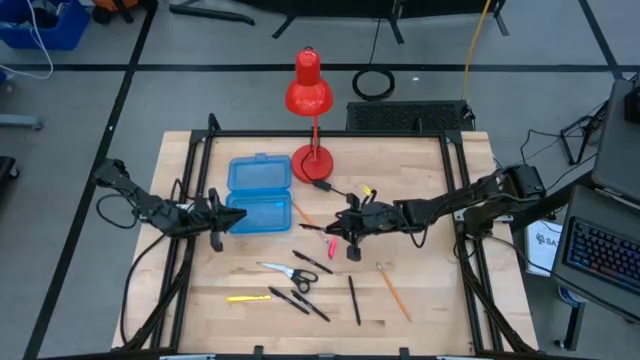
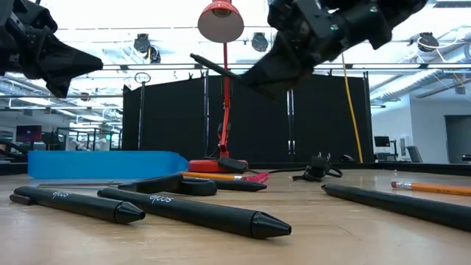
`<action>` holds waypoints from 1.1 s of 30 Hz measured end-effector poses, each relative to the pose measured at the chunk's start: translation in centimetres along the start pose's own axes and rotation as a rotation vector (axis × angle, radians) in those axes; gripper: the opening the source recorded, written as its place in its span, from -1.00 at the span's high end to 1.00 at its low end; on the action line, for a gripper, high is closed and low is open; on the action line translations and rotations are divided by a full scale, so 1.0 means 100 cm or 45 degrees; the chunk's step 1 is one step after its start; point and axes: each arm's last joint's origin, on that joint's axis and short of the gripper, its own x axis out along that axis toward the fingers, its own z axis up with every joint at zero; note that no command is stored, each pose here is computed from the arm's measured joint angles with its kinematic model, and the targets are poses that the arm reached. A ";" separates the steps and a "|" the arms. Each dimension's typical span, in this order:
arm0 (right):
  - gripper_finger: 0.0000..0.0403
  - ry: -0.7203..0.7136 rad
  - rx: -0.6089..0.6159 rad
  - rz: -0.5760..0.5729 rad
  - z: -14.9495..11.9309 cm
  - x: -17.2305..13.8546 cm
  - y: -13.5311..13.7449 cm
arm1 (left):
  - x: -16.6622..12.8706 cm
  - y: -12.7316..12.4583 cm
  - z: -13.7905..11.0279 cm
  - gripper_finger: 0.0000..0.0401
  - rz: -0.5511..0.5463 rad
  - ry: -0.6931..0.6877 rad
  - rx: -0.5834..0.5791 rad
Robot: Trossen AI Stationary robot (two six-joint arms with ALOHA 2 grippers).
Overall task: Pick & place school supplies into a supply box
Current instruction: Put the black pen into the blue supply box
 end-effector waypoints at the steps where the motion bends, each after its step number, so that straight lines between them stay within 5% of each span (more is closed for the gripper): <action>1: 0.93 0.002 -0.009 -0.005 0.001 0.002 -0.001 | 0.000 0.000 0.001 0.81 -0.003 -0.008 0.000; 15: 0.93 0.011 -0.165 0.021 0.033 0.072 -0.016 | 0.000 -0.002 0.008 0.81 -0.043 -0.076 0.020; 33: 0.92 -0.028 -0.212 0.064 0.051 0.134 -0.060 | -0.002 -0.009 0.016 0.81 -0.288 -0.151 0.072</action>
